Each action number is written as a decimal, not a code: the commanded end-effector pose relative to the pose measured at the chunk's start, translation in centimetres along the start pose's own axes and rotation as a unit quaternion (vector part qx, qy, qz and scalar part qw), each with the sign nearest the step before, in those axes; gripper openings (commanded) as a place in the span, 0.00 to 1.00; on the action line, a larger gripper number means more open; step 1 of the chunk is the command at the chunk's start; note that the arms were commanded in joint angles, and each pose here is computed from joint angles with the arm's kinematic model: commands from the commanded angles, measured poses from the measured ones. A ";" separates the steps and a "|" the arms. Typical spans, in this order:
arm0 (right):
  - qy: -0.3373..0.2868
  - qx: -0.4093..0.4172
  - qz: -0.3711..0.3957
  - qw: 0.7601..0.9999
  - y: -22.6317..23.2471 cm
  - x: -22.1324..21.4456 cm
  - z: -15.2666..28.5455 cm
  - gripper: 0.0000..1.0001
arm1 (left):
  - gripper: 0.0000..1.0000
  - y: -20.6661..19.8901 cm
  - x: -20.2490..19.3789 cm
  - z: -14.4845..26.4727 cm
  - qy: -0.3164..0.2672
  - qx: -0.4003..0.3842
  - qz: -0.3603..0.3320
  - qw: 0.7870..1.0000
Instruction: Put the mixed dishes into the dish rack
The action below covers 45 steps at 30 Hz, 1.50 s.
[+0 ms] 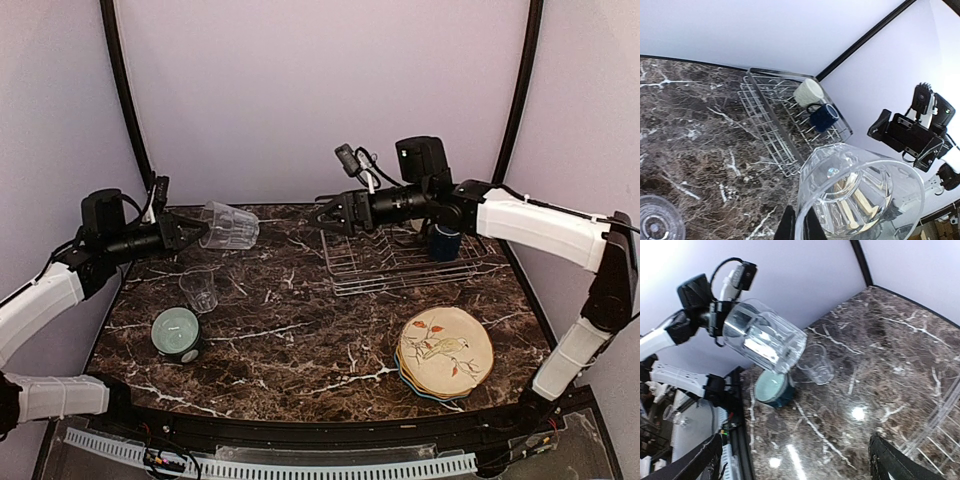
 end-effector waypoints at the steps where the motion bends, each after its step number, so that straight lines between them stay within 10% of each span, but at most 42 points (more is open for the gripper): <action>1: 0.001 0.142 -0.045 0.989 3.5 0.4 -1.1 0.99 | 0.01 -5.5 2.6 0.4 -0.077 -0.133 -0.022 0.988; 29: 0.049 0.288 -0.103 0.951 5.8 -1.7 -3.1 0.97 | 0.01 -11.0 -1.3 -5.2 -0.060 -0.272 0.003 0.961; 45: 0.063 0.326 -0.115 0.936 6.2 -2.3 -3.3 0.58 | 0.01 -10.2 -2.1 -6.5 -0.061 -0.264 -0.001 0.963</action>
Point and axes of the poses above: each gripper's point midway between its finger pads, its own z axis back along the fingers, its own y axis along the line the jaws close on, x = y × z, the point moved 2 cm from there along z, back along the fingers, and after that the axes turned 10 degrees about -z, right-handed, at the moved point
